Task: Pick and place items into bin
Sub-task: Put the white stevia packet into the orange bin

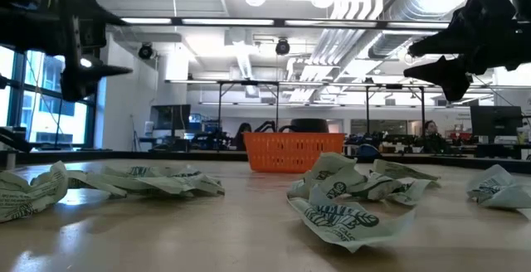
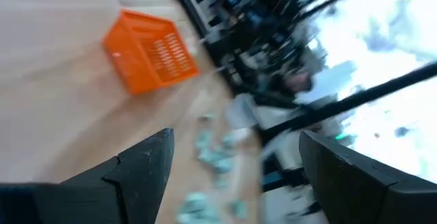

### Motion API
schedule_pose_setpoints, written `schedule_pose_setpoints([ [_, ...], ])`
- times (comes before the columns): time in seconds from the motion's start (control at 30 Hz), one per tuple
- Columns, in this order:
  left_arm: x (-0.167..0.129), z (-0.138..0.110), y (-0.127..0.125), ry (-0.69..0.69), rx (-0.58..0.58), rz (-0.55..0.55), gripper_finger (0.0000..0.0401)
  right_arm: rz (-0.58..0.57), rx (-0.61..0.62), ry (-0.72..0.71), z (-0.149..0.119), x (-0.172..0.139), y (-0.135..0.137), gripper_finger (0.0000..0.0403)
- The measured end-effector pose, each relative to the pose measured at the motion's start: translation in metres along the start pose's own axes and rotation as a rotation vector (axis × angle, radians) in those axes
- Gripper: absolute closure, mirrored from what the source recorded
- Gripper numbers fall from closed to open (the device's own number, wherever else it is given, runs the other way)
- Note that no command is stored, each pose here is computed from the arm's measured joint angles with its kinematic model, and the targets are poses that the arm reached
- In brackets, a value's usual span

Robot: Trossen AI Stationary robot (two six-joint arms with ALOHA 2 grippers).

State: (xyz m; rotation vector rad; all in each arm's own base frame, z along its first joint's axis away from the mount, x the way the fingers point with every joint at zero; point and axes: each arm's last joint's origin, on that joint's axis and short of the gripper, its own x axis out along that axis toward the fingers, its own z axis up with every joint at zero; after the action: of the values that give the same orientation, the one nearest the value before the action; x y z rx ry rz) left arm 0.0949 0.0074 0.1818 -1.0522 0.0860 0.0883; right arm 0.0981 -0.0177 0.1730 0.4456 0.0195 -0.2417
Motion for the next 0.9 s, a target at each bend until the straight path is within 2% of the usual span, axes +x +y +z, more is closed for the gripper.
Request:
schedule_pose_setpoints([
  [0.1, 0.0, 0.002, -0.002, -0.04, -0.017, -0.009, 0.0052, -0.025, -0.029, -0.03, 0.002, 0.0, 0.0, 0.0153],
  [0.2, 0.0, 0.005, -0.002, -0.112, -0.038, 0.019, 0.0052, -0.107, -0.026, -0.152, 0.01, -0.001, 0.0, 0.0153],
  [0.3, -0.001, 0.006, -0.001, -0.166, -0.034, 0.045, 0.0052, -0.147, 0.101, -0.264, 0.018, -0.002, 0.0, 0.0153],
  [0.33, -0.001, 0.007, -0.001, -0.179, -0.021, 0.054, 0.0052, -0.136, 0.187, -0.304, 0.02, -0.003, 0.001, 0.0153],
  [0.4, -0.001, 0.007, -0.001, -0.202, -0.006, 0.069, 0.0052, -0.067, 0.456, -0.409, 0.028, -0.005, 0.004, 0.0153],
  [0.43, -0.001, 0.007, -0.001, -0.207, -0.006, 0.073, 0.0052, -0.07, 0.538, -0.46, 0.031, -0.006, 0.004, 0.0153],
  [0.5, -0.001, 0.008, -0.001, -0.21, -0.006, 0.073, 0.0052, -0.141, 0.591, -0.528, 0.033, -0.007, 0.001, 0.0153],
  [0.57, -0.001, 0.008, -0.001, -0.21, -0.009, 0.073, 0.0052, -0.215, 0.558, -0.556, 0.032, -0.007, -0.001, 0.0153],
  [0.67, -0.001, 0.007, -0.001, -0.202, -0.009, 0.069, 0.0052, -0.175, 0.599, -0.596, 0.036, -0.008, 0.001, 0.0153],
  [0.73, -0.001, 0.007, -0.001, -0.2, -0.009, 0.068, 0.0052, -0.054, 0.595, -0.562, 0.039, -0.007, 0.006, 0.0153],
  [0.8, -0.001, 0.007, -0.001, -0.2, -0.009, 0.068, 0.0052, 0.09, 0.595, -0.448, 0.041, -0.003, 0.012, 0.0153],
  [0.83, -0.001, 0.007, -0.001, -0.201, -0.009, 0.069, 0.0052, 0.131, 0.616, -0.349, 0.041, 0.0, 0.016, 0.0153],
  [0.9, -0.001, 0.007, -0.001, -0.203, 0.002, 0.071, 0.0052, 0.09, 0.645, -0.057, 0.033, 0.011, 0.022, 0.0153],
])
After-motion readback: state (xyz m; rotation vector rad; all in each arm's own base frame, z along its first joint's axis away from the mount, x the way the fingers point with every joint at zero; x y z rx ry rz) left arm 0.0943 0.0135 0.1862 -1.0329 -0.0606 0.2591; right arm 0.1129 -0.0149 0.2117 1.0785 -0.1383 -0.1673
